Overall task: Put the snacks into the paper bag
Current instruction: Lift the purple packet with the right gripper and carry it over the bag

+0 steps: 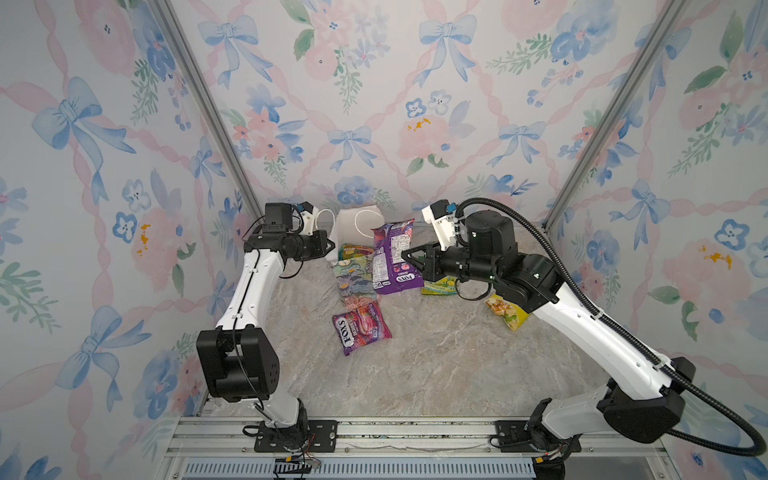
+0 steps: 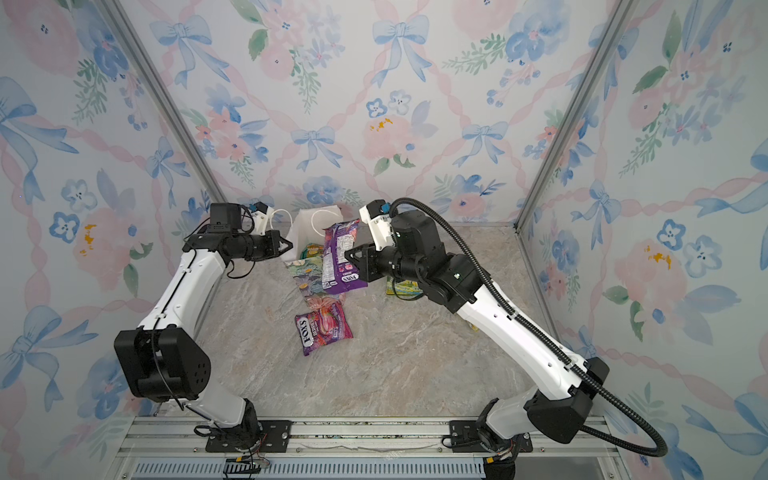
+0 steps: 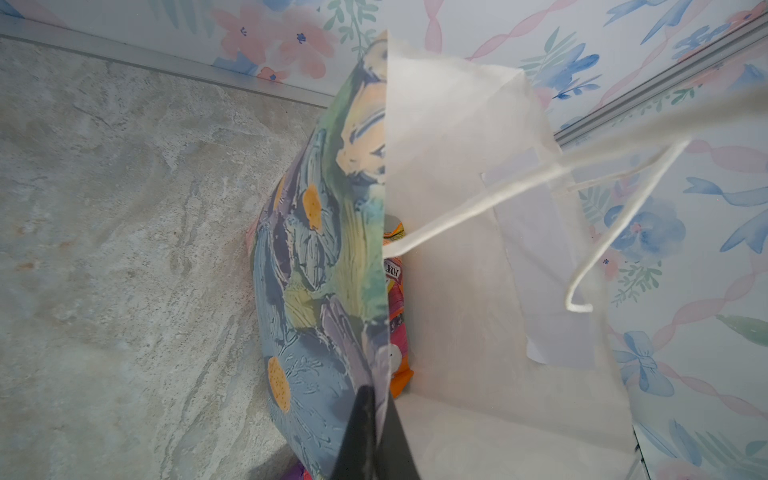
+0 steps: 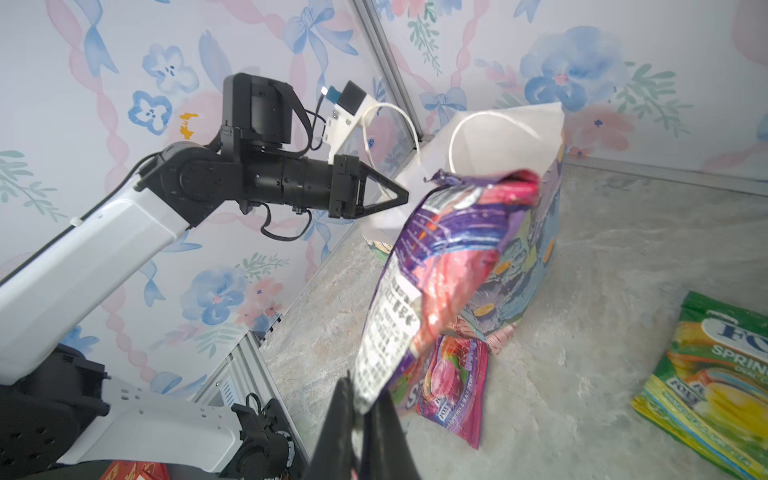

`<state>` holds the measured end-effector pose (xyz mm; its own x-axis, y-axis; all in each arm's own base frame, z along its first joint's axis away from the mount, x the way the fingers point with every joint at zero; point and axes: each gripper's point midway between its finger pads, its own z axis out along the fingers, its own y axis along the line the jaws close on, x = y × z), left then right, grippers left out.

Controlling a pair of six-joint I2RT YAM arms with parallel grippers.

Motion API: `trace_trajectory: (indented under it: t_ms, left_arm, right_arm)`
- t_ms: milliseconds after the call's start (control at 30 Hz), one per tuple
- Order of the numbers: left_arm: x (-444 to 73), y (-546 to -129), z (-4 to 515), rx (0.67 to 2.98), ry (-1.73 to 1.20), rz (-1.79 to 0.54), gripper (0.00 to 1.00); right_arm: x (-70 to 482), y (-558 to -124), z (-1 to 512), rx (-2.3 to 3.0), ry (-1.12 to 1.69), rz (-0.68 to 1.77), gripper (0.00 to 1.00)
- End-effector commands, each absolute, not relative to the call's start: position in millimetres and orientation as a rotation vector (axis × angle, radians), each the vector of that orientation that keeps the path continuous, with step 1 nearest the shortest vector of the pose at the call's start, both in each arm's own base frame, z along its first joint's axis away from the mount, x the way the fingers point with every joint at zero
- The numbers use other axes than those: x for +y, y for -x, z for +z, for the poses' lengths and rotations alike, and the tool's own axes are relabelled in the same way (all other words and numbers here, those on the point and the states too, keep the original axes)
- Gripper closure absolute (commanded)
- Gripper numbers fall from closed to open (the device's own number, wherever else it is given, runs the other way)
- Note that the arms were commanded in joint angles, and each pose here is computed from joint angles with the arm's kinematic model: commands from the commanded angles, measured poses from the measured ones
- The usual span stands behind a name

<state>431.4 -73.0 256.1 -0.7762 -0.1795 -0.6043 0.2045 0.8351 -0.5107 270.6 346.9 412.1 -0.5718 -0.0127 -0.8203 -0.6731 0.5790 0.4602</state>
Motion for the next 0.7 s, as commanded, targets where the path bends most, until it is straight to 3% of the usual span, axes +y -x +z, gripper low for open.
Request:
trace_trajectory:
  t_ms: [0, 667]
  left_arm:
    - [-75, -427, 259, 2.333, -0.031, -0.77, 1.0]
    - [-75, -427, 263, 2.324, -0.037, -0.772, 1.0]
  right_arm:
    - [366, -267, 428, 1.932, 0.626, 1.019, 1.0]
    - [440, -329, 442, 1.883, 0.733, 0.934, 1.0]
